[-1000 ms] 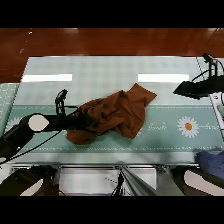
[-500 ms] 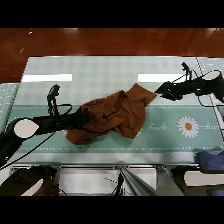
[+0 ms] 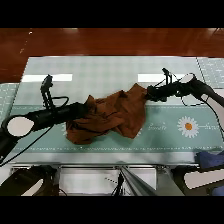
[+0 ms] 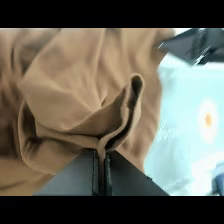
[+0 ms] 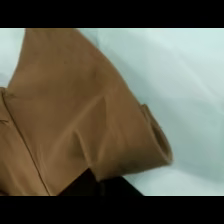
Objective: Fold the shirts.
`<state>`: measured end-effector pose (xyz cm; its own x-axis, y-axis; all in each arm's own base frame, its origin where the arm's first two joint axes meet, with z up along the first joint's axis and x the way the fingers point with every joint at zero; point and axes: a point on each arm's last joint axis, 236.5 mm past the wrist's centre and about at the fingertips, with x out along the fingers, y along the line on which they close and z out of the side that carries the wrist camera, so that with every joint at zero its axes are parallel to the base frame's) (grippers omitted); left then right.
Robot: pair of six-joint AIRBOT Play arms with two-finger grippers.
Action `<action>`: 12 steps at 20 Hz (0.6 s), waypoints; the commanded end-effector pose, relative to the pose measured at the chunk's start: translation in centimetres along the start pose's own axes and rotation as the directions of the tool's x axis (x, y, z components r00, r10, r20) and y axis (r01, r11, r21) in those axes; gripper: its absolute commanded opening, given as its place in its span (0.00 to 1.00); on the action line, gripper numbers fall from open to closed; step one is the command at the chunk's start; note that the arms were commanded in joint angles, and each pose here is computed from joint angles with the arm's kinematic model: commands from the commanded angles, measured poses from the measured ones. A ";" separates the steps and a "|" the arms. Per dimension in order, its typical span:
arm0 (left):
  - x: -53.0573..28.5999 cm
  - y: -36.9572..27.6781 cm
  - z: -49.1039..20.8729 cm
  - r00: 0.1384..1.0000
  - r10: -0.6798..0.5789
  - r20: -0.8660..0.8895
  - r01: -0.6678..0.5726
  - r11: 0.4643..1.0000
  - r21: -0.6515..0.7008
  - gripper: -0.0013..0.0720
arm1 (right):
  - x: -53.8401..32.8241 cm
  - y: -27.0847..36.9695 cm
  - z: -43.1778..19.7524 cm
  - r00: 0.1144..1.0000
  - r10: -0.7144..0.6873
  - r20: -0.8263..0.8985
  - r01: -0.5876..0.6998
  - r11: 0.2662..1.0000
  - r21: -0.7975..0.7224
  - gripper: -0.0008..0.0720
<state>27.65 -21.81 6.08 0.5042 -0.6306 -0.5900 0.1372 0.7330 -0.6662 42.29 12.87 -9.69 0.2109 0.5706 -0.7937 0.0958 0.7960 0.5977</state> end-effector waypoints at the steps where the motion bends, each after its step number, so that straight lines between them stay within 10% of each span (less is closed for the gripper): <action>1: -1.5 -1.6 3.5 0.995 -0.023 0.092 0.012 0.994 0.113 0.05 | -1.5 1.5 1.6 0.999 0.021 0.029 -0.020 0.999 -0.042 0.05; 6: -11.9 -6.8 14.7 0.898 -0.107 0.426 0.000 0.970 0.245 0.05 | -16.4 10.0 7.5 0.943 0.123 0.309 -0.019 0.947 -0.320 0.04; 12: -34.5 -19.2 22.0 0.542 -0.304 0.784 -0.228 0.844 0.485 0.05 | -42.5 24.4 5.6 0.594 0.329 0.734 0.216 0.814 -0.540 0.04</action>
<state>31.20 -11.14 39.26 0.8982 -0.4387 0.0286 0.4150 0.8246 -0.3845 45.97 7.86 27.08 0.7585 0.5072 -0.4093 -0.3541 0.8479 0.3946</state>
